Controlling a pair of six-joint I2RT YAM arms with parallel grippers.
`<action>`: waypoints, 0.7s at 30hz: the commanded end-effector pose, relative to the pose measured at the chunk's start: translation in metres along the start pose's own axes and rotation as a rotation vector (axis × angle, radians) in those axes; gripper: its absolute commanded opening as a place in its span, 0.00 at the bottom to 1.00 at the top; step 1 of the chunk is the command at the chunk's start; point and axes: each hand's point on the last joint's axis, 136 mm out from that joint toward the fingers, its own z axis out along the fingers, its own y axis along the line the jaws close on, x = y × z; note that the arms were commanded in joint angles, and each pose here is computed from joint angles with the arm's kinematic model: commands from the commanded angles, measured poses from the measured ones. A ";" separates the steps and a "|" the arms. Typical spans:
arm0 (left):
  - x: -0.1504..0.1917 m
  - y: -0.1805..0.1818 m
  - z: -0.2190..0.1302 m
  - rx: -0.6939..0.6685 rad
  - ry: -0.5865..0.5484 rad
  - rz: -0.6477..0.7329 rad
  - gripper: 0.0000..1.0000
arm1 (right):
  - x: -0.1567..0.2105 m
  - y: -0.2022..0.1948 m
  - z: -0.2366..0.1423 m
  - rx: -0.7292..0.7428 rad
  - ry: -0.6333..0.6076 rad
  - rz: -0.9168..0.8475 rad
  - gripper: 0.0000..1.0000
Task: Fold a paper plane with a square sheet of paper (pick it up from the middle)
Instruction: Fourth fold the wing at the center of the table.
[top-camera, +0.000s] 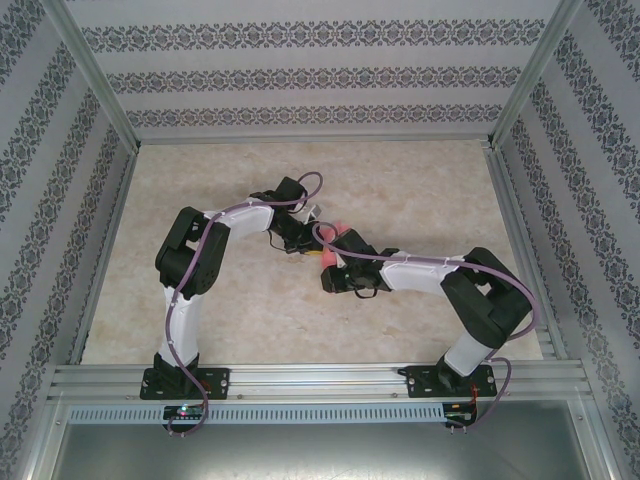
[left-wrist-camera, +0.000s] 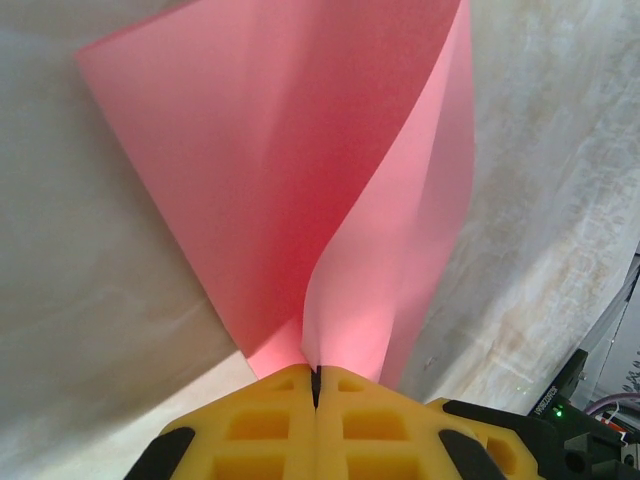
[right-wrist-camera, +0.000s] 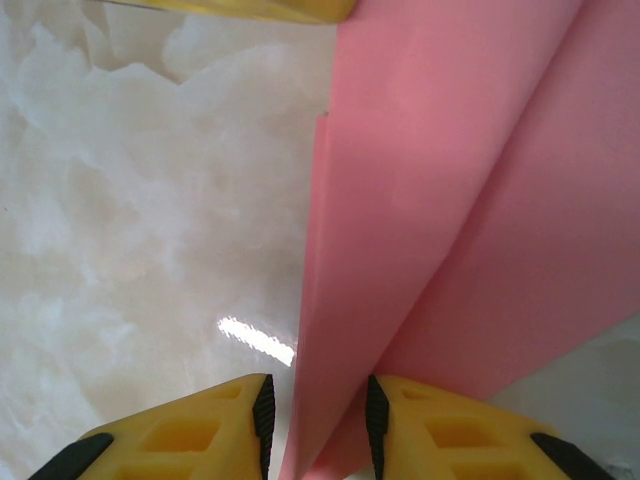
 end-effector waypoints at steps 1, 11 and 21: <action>-0.004 -0.009 -0.004 0.019 -0.006 0.008 0.00 | 0.011 -0.017 0.006 0.111 0.042 -0.044 0.33; -0.002 -0.006 -0.007 -0.005 -0.007 0.017 0.00 | 0.023 -0.031 0.006 0.239 0.081 -0.133 0.30; 0.000 -0.005 -0.006 -0.004 0.000 0.015 0.00 | 0.010 -0.019 -0.008 0.206 -0.016 -0.141 0.34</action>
